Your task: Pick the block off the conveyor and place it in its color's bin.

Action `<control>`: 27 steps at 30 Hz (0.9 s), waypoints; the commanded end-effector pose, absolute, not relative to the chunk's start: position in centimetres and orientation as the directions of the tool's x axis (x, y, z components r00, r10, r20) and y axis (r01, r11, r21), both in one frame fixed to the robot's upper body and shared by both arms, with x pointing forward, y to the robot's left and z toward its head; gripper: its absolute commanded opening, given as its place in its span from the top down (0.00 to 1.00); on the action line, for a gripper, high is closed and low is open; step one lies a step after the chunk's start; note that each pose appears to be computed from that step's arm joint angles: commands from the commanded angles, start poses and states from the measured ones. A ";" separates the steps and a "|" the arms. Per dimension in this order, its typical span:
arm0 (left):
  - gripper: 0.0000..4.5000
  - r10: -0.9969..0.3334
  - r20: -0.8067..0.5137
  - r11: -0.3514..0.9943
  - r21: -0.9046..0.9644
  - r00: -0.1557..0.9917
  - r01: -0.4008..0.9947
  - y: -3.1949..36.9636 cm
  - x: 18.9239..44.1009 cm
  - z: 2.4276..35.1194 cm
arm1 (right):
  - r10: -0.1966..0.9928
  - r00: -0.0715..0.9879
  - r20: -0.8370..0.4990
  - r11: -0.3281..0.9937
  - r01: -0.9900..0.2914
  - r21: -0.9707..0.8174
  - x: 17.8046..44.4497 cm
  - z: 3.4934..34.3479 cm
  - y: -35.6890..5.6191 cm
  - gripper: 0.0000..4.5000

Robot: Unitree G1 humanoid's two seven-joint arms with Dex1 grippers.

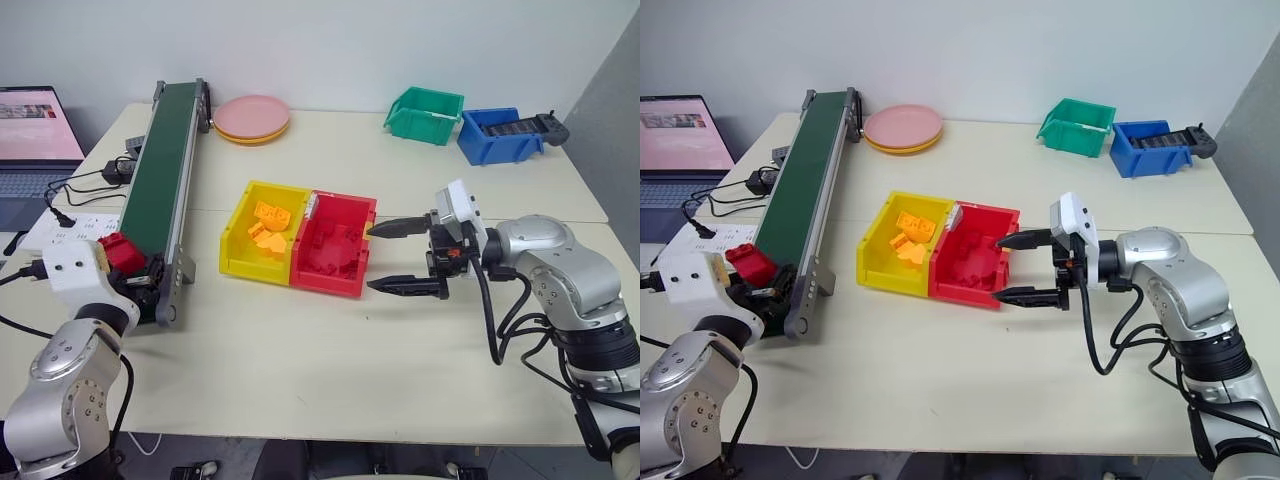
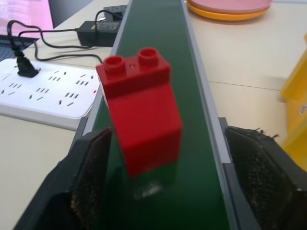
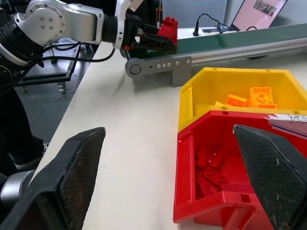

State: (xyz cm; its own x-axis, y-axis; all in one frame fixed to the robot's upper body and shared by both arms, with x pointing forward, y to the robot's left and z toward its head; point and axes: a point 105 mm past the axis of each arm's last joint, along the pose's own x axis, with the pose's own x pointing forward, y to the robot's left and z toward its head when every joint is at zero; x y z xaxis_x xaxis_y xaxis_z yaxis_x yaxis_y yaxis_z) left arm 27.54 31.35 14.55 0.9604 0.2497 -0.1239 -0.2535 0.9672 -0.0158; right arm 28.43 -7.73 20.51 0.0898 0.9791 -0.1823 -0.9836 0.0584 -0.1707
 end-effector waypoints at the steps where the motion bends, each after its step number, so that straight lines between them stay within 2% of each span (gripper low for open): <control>1: 0.37 0.277 -0.097 0.960 -0.008 0.956 -0.279 31.5 27.0 15.4 | 0.981 0.084 -0.174 0.042 -0.972 -0.231 28.1 21.7 -7.8 0.00; 8: 0.65 0.311 -0.102 0.949 -0.015 0.945 -0.314 31.2 25.5 15.2 | 0.982 0.092 -0.165 0.050 -0.968 -0.245 28.5 22.1 -7.9 0.00; 11: 0.66 0.314 -0.091 0.949 -0.006 0.945 -0.315 30.9 25.2 15.5 | 0.982 0.089 -0.164 0.046 -0.967 -0.249 28.6 22.1 -7.8 0.00; 15: 0.66 0.270 0.002 0.959 0.084 0.963 -0.270 29.9 25.5 18.4 | 0.983 0.095 -0.155 0.052 -0.964 -0.261 28.9 22.3 -7.8 0.00; 17: 0.66 0.160 0.059 0.972 0.167 0.985 -0.168 27.8 26.4 20.6 | 0.981 0.123 -0.152 0.080 -0.960 -0.267 29.2 22.4 -8.3 0.00; 20: 0.66 -0.073 0.041 0.975 0.214 0.996 0.063 23.7 27.9 21.7 | 0.974 0.167 -0.150 0.123 -0.957 -0.264 29.2 22.4 -9.2 0.00; 23: 0.66 -0.360 -0.014 0.906 0.234 0.933 0.353 18.4 29.4 22.3 | 0.962 0.228 -0.153 0.183 -0.947 -0.263 28.8 22.3 -10.4 0.00; 27: 0.66 -0.556 -0.028 0.802 0.245 0.831 0.545 13.8 31.3 23.2 | 0.940 0.301 -0.158 0.254 -0.932 -0.259 28.3 22.0 -11.6 0.00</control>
State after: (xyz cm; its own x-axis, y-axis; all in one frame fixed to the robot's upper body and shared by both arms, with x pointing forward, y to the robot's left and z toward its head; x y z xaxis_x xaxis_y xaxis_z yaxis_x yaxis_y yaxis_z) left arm 30.79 15.42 22.74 0.8739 -0.4853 -0.0297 0.4785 0.8477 0.2290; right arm 28.85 -11.25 20.54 0.2747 0.9427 -0.1893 -0.9489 0.2339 -0.2119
